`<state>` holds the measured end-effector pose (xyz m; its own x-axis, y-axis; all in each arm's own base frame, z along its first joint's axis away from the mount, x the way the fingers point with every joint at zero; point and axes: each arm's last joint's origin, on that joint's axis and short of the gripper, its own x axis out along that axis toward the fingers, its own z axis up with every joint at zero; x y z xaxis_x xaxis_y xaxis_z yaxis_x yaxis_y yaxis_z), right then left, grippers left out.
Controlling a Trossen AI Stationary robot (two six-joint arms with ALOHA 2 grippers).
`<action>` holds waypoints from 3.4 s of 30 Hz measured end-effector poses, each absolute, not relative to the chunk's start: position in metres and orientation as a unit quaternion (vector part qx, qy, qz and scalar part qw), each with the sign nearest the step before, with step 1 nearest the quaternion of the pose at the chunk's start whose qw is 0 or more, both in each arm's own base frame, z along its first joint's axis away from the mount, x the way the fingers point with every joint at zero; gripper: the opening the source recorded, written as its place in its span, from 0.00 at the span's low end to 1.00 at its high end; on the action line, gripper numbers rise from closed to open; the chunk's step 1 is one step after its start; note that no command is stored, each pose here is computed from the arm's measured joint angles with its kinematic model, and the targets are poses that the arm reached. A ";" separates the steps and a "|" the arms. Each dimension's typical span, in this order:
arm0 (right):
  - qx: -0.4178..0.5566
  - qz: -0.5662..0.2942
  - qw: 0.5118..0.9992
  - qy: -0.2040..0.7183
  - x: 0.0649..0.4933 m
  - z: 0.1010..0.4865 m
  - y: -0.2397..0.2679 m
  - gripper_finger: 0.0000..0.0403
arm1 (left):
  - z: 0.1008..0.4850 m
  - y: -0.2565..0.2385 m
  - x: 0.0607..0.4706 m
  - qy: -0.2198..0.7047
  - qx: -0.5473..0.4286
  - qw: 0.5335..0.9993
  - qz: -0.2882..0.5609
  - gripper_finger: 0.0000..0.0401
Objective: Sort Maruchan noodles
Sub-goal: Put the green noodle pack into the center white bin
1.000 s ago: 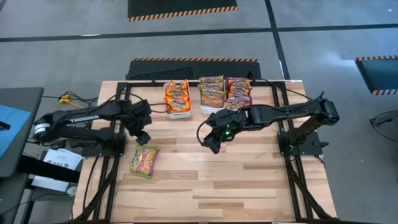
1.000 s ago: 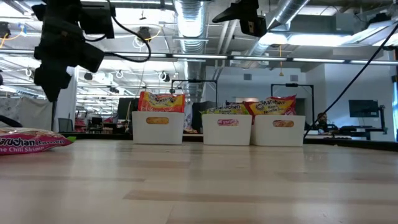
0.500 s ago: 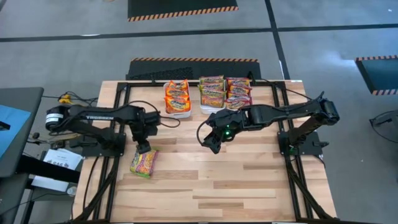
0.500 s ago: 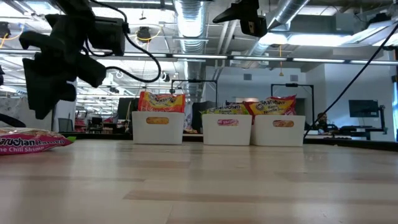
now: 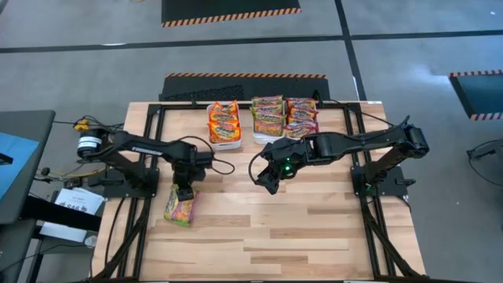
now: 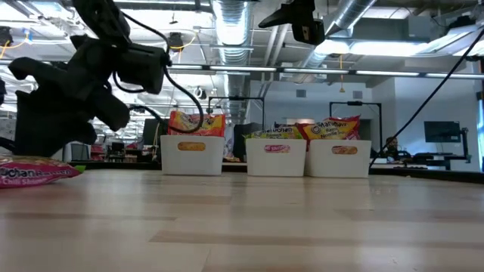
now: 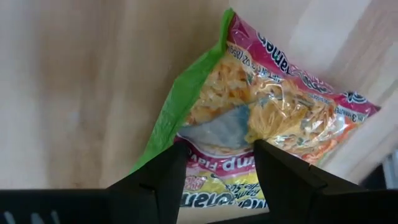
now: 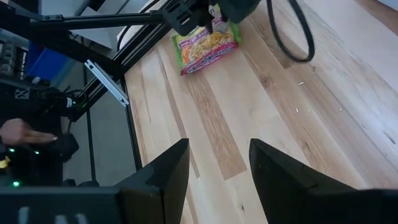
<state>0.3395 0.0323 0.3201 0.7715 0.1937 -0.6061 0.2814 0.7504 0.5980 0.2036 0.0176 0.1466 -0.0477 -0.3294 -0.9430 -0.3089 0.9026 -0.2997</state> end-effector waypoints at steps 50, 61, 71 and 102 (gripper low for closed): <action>0.442 -0.030 0.840 0.313 0.343 0.325 0.033 0.48 | 0.237 0.001 0.194 0.509 -0.137 0.850 -0.025 0.02; 0.449 -0.056 0.848 0.274 0.347 0.329 0.012 0.48 | 0.297 0.002 0.217 0.465 0.051 0.884 0.025 0.02; 0.466 -0.071 0.845 0.252 0.349 0.331 -0.002 0.48 | 0.322 0.004 0.267 0.474 0.180 0.862 -0.011 0.02; 0.401 -0.068 0.866 0.290 0.345 0.325 0.007 0.48 | 0.342 -0.008 0.333 0.436 0.315 0.843 -0.031 0.02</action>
<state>0.3448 0.0069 0.3247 0.8220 0.1145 -0.5579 0.3508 0.6698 0.6544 0.3333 -0.0079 0.3418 0.6187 0.2213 -0.7539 0.3272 0.7998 0.5033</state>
